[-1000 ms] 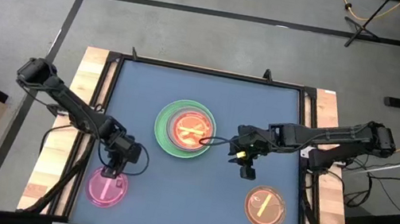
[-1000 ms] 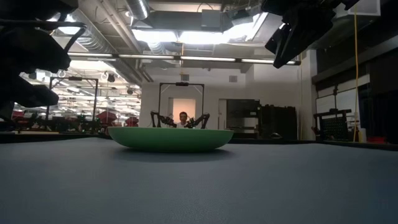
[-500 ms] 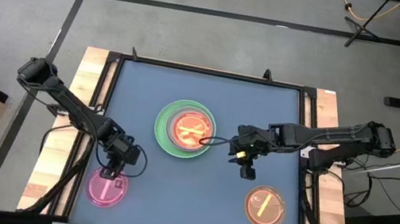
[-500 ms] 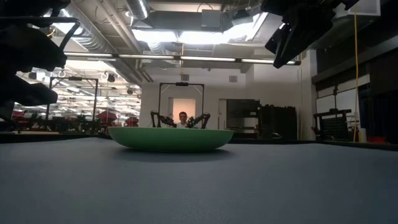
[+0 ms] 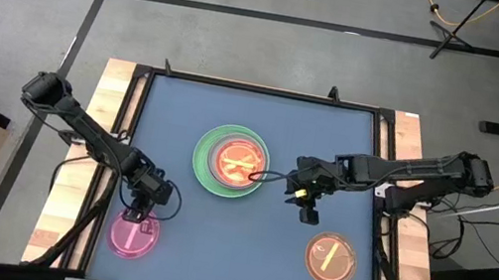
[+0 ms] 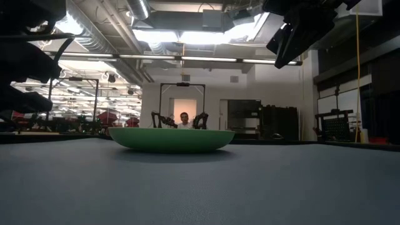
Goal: Stack plastic plates
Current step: Stack the transparent pink plate on the top transparent orange plate, then stack the transparent orange plate on the transparent pink plate
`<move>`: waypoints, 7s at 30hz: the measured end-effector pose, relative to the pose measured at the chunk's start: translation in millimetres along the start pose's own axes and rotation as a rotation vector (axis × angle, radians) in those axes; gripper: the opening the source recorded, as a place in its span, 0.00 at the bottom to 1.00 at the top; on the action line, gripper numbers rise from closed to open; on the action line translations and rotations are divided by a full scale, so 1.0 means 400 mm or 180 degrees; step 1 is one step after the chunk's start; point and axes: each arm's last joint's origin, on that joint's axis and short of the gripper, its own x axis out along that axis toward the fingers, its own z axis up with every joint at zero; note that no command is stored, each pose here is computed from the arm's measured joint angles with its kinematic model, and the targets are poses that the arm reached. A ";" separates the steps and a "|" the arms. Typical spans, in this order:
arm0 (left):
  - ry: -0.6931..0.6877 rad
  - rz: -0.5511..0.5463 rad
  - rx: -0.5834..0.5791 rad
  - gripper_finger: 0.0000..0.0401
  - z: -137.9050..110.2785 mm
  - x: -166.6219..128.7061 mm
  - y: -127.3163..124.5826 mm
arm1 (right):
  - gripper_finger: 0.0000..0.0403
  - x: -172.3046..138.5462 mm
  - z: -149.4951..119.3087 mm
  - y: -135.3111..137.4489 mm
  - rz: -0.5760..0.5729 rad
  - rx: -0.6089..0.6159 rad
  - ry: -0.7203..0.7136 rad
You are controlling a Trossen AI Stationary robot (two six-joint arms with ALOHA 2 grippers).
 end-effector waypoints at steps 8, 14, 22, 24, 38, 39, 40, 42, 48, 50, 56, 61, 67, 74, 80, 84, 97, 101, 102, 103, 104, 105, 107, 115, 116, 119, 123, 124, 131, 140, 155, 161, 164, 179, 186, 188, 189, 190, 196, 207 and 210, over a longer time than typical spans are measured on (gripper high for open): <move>0.0010 -0.0017 0.0003 0.18 0.000 0.000 0.000 | 0.25 0.000 0.000 0.000 0.0000 0.0000 0.0000; 0.0039 -0.0079 0.0008 0.18 -0.001 0.000 -0.002 | 0.25 0.000 0.000 0.000 0.0000 0.0000 0.0000; 0.0080 -0.0153 0.0017 0.18 -0.004 0.002 -0.002 | 0.25 0.000 0.000 0.000 0.0000 0.0000 0.0000; 0.0111 -0.0140 0.0013 0.18 -0.011 0.008 0.003 | 0.25 0.000 0.000 0.000 0.0001 0.0000 -0.0001; 0.0093 -0.0266 -0.0161 0.18 -0.025 0.030 0.013 | 0.25 0.000 0.000 0.000 0.0001 -0.0001 -0.0001; 0.0094 -0.0266 -0.0161 0.18 -0.025 0.030 0.013 | 0.25 0.000 0.000 0.000 0.0000 -0.0001 -0.0001; 0.0094 -0.0266 -0.0161 0.18 -0.025 0.030 0.012 | 0.25 0.000 0.000 0.000 0.0000 0.0000 -0.0001; 0.0093 -0.0265 -0.0163 0.16 -0.025 0.030 0.013 | 0.25 0.000 0.000 0.000 0.0000 0.0000 -0.0001; 0.0069 -0.0266 -0.0160 0.04 -0.024 0.031 0.012 | 0.25 0.000 0.000 0.000 0.0000 -0.0001 -0.0001; 0.0048 -0.0286 -0.0189 0.01 -0.022 0.031 0.011 | 0.25 0.000 0.000 0.000 0.0000 -0.0001 -0.0001; -0.0170 -0.0399 -0.0393 0.01 -0.004 0.030 0.003 | 0.25 0.000 0.001 -0.002 -0.0046 -0.0051 -0.0010; -0.0478 -0.0501 -0.0584 0.00 0.019 0.026 -0.006 | 0.25 0.000 0.003 -0.003 -0.0090 -0.0058 -0.0042; -0.1050 -0.0476 -0.1006 0.00 0.054 0.015 -0.010 | 0.25 -0.001 0.015 -0.003 -0.0085 -0.0079 -0.0203; -0.1824 -0.0493 -0.1779 0.00 0.102 -0.010 0.012 | 0.25 -0.002 0.027 -0.002 -0.0081 -0.0100 -0.0358; -0.2490 -0.0399 -0.2526 0.00 0.135 -0.037 0.055 | 0.25 -0.002 0.027 -0.002 -0.0081 -0.0100 -0.0354; -0.2985 -0.0247 -0.3141 0.00 0.151 -0.058 0.100 | 0.25 -0.002 0.027 -0.003 -0.0126 -0.0160 -0.0357; -0.3529 -0.0011 -0.4209 0.00 0.156 -0.103 0.239 | 0.25 -0.005 0.047 -0.005 -0.0263 -0.0214 -0.0621; -0.3569 0.0016 -0.4261 0.00 0.156 -0.107 0.250 | 0.25 -0.006 0.051 -0.004 -0.0260 -0.0219 -0.0673; -0.3572 -0.0002 -0.4284 0.00 0.156 -0.107 0.250 | 0.25 -0.006 0.052 -0.004 -0.0259 -0.0221 -0.0692; -0.3573 -0.0029 -0.4328 0.00 0.158 -0.104 0.250 | 0.25 -0.006 0.052 -0.004 -0.0258 -0.0222 -0.0698; -0.3568 -0.0060 -0.4372 0.00 0.160 -0.101 0.249 | 0.25 -0.006 0.052 -0.004 -0.0258 -0.0222 -0.0697; -0.3541 -0.0057 -0.4398 0.00 0.161 -0.095 0.249 | 0.25 -0.006 0.052 -0.004 -0.0258 -0.0222 -0.0697; -0.3533 -0.0103 -0.4444 0.00 0.168 -0.082 0.249 | 0.25 -0.006 0.052 -0.004 -0.0259 -0.0231 -0.0695; -0.3399 -0.0104 -0.4528 0.00 0.182 -0.036 0.250 | 0.25 -0.006 0.052 -0.004 -0.0259 -0.0263 -0.0688; -0.3397 -0.0121 -0.4567 0.00 0.183 -0.034 0.251 | 0.25 -0.006 0.052 -0.004 -0.0259 -0.0263 -0.0685; -0.3369 -0.0157 -0.4609 0.00 0.182 -0.032 0.250 | 0.25 -0.006 0.051 -0.004 -0.0259 -0.0263 -0.0684; -0.3344 -0.0182 -0.4602 0.00 0.182 -0.032 0.250 | 0.25 -0.006 0.051 -0.004 -0.0260 -0.0263 -0.0684; -0.3345 -0.0183 -0.4602 0.00 0.183 -0.032 0.250 | 0.25 -0.006 0.051 -0.004 -0.0260 -0.0264 -0.0684; -0.3352 -0.0102 -0.4516 0.00 0.182 -0.032 0.250 | 0.25 -0.006 0.051 -0.004 -0.0258 -0.0264 -0.0683; -0.3381 -0.0083 -0.4540 0.00 0.182 -0.033 0.252 | 0.25 -0.005 0.050 -0.003 -0.0234 -0.0265 -0.0657; -0.3405 -0.0060 -0.4546 0.17 0.182 -0.033 0.252 | 0.25 -0.005 0.050 -0.003 -0.0234 -0.0265 -0.0658; -0.3398 -0.0054 -0.4542 0.20 0.181 -0.033 0.252 | 0.25 -0.005 0.048 -0.003 -0.0235 -0.0263 -0.0633; -0.3372 0.0003 -0.4461 0.20 0.180 -0.032 0.252 | 0.25 -0.004 0.041 -0.004 -0.0237 -0.0254 -0.0541; -0.3320 -0.0130 -0.4072 0.21 0.180 -0.059 0.233 | 0.25 -0.001 0.017 -0.006 -0.0241 -0.0130 -0.0234; -0.3073 -0.0187 -0.3995 0.21 0.174 -0.047 0.220 | 0.25 -0.001 0.015 -0.006 -0.0241 -0.0123 -0.0202; -0.2990 -0.0156 -0.3960 0.21 0.171 -0.041 0.211 | 0.25 0.000 0.010 -0.005 -0.0212 -0.0115 -0.0134; -0.2951 -0.0144 -0.3938 0.21 0.169 -0.037 0.206 | 0.25 0.000 0.007 -0.005 -0.0189 -0.0113 -0.0100; -0.2923 -0.0144 -0.3914 0.21 0.168 -0.035 0.200 | 0.25 0.000 0.005 -0.004 -0.0163 -0.0108 -0.0066; -0.2869 -0.0178 -0.3729 0.21 0.166 -0.023 0.160 | 0.25 0.000 -0.004 -0.002 -0.0058 -0.0073 0.0057; -0.3209 -0.0200 -0.2970 0.21 0.173 -0.019 0.067 | 0.25 0.000 -0.005 -0.002 -0.0059 -0.0015 0.0064; -0.3388 -0.0179 -0.2727 0.21 0.175 -0.023 0.041 | 0.25 0.000 -0.005 -0.002 -0.0057 -0.0013 0.0064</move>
